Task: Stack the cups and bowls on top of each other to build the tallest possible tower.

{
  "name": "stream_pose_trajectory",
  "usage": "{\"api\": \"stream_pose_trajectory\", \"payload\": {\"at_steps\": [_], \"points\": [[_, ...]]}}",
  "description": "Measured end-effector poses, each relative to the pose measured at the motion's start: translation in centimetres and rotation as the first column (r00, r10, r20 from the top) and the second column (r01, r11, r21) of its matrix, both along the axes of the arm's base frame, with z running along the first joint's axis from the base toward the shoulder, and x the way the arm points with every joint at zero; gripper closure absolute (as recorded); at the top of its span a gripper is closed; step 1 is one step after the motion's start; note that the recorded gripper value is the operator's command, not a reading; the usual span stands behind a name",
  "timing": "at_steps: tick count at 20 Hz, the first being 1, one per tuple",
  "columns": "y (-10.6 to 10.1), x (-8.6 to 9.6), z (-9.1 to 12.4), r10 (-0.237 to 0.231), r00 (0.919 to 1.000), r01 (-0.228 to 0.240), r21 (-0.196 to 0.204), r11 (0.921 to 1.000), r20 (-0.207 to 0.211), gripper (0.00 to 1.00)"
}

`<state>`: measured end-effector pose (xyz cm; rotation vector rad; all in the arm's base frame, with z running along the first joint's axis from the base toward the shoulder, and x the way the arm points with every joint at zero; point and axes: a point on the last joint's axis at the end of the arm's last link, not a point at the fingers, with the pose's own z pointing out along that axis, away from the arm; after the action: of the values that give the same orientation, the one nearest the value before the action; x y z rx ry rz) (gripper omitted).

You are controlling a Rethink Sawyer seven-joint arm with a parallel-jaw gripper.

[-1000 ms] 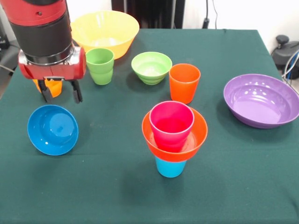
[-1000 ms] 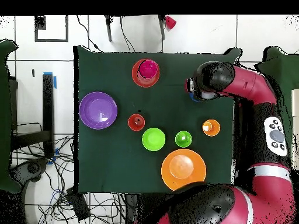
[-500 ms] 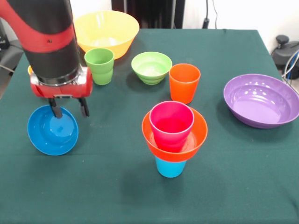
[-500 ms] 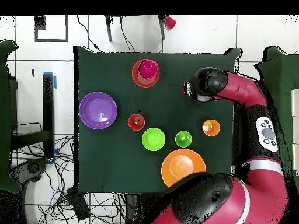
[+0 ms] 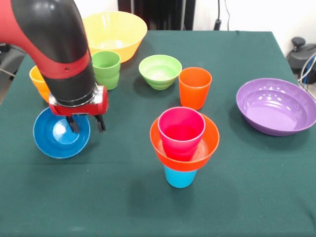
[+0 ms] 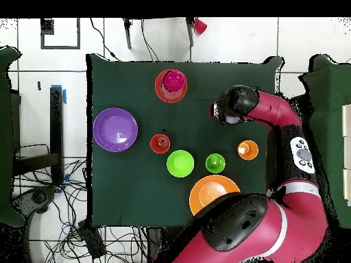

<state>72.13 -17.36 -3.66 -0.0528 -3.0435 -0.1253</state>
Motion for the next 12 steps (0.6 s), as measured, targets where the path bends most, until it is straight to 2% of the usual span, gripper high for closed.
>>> {"api": "stream_pose_trajectory", "payload": {"at_steps": [5,12], "points": [[0.9,-0.4,-1.1,0.007,0.9999,-0.007,0.009,0.9999,-0.014,0.0],[1.0,-0.5,-1.8,0.006,0.9998,-0.006,0.014,0.9999,-0.02,0.0]]}}
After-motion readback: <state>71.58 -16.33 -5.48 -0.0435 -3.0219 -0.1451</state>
